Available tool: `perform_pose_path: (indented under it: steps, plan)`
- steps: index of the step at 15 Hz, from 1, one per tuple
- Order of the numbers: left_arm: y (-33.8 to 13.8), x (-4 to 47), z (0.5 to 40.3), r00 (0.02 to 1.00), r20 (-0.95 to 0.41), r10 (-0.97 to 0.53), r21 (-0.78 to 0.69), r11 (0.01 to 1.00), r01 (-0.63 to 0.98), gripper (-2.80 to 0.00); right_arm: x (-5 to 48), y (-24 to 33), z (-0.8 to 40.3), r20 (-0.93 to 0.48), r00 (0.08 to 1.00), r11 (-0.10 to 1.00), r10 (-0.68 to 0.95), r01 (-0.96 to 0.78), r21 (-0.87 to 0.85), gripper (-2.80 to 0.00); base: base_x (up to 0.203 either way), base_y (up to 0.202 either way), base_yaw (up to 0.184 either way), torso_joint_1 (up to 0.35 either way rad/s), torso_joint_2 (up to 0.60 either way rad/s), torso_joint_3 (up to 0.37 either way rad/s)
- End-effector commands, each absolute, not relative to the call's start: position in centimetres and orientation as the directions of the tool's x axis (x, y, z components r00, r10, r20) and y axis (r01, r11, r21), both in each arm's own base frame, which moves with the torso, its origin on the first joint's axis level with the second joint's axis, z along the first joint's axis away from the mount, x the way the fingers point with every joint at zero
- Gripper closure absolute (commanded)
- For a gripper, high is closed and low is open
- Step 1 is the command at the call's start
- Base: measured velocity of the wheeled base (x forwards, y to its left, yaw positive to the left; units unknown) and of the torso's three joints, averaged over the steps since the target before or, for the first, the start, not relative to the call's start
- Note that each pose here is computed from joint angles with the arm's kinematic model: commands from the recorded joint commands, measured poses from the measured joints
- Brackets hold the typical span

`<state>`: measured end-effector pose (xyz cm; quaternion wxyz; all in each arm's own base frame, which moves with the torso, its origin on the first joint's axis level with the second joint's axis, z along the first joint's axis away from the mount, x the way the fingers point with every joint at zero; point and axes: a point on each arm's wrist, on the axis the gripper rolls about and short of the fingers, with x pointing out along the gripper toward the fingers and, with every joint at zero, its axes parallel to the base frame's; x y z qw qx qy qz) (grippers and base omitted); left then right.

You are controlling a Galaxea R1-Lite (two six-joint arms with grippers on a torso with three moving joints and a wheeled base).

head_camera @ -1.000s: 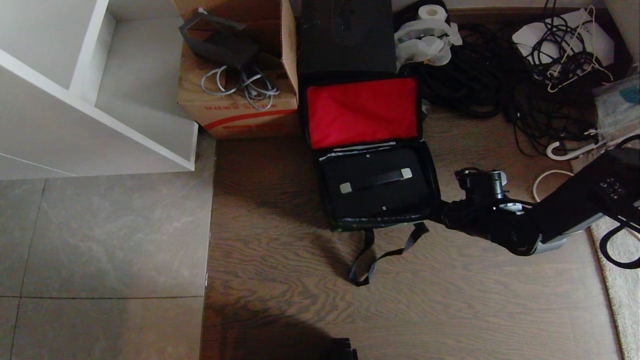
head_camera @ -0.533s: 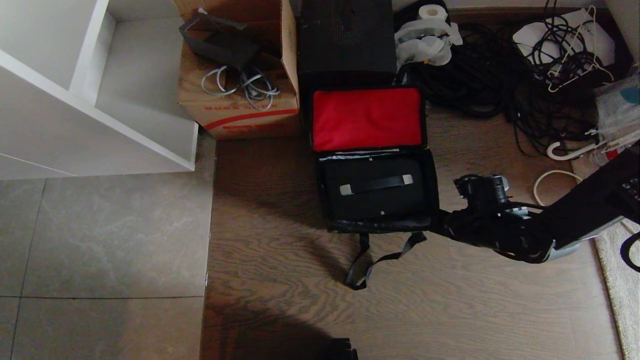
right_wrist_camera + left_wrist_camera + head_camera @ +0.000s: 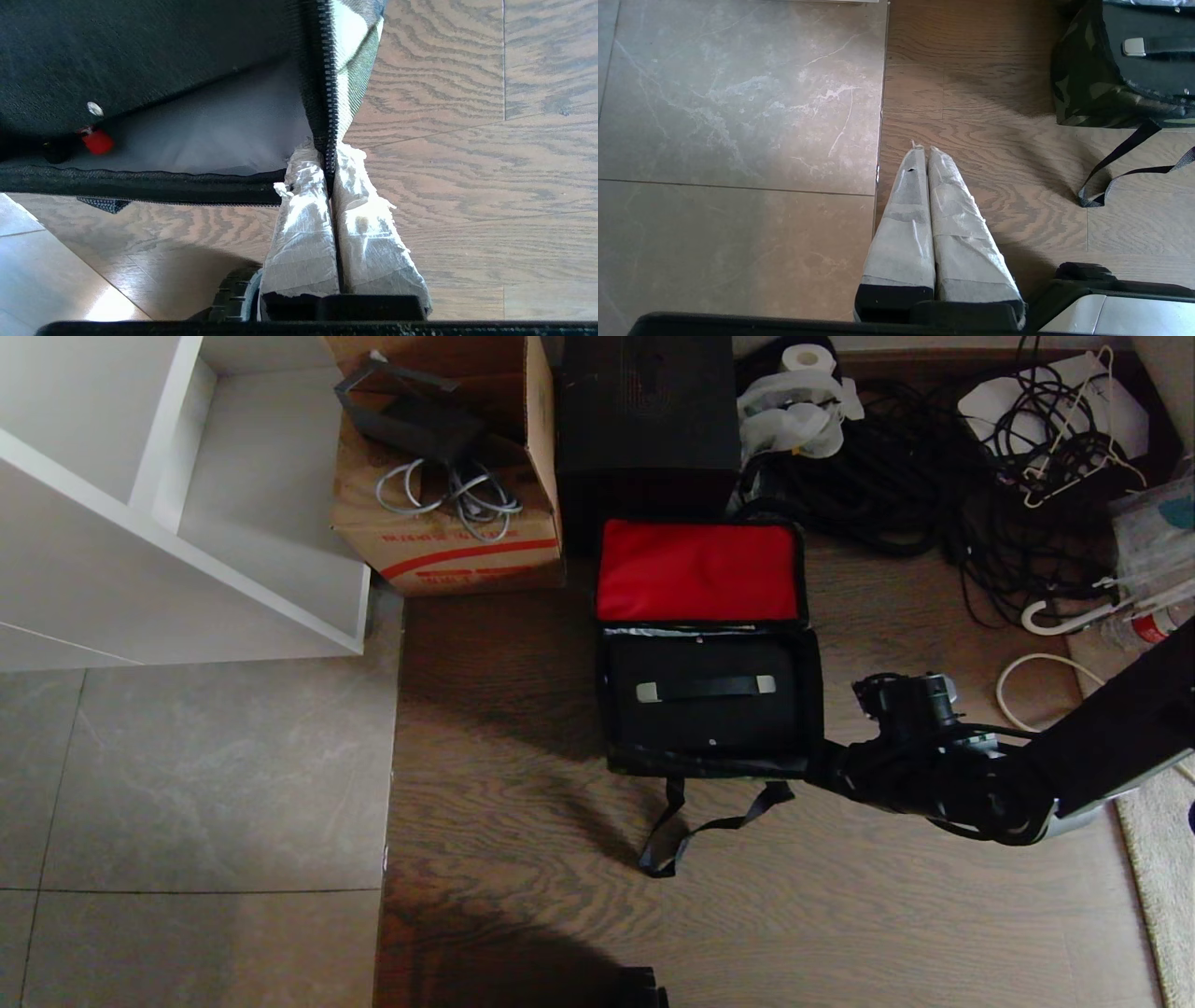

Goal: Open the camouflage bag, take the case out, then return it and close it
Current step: Grip the handle

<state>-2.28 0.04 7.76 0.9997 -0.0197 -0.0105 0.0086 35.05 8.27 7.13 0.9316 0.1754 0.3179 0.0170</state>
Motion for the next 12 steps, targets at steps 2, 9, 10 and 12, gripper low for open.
perform_pose_path:
  steps: [2,9,10,12]
  plan:
    - [0.0,-2.2,7.5,1.0,0.013,0.018,-0.04,0.999,-0.018,0.0,35.7,8.7,7.5,-0.563,0.812,0.935,0.153,0.064,0.348,0.0,0.0,0.0,0.0,0.0,0.0,0.0]
    - [0.0,-2.2,7.5,1.0,0.014,0.018,-0.04,0.999,-0.018,0.0,34.4,8.8,8.5,-0.56,0.797,0.922,0.226,0.011,0.388,-2.8,0.0,0.0,0.0,0.0,0.0,0.0]
    - [0.0,-2.2,7.5,1.0,0.012,0.018,-0.04,0.999,-0.018,0.0,33.6,8.6,9.6,-0.541,0.803,0.915,0.251,-0.013,0.404,-2.8,0.0,0.0,0.0,0.0,0.0,0.0]
    - [0.0,-2.2,7.5,1.0,0.012,0.018,-0.04,0.999,-0.018,0.0,30.8,8.0,11.4,-0.517,0.801,0.898,0.301,-0.056,0.437,-2.8,0.0,0.0,0.0,0.0,0.0,0.0]
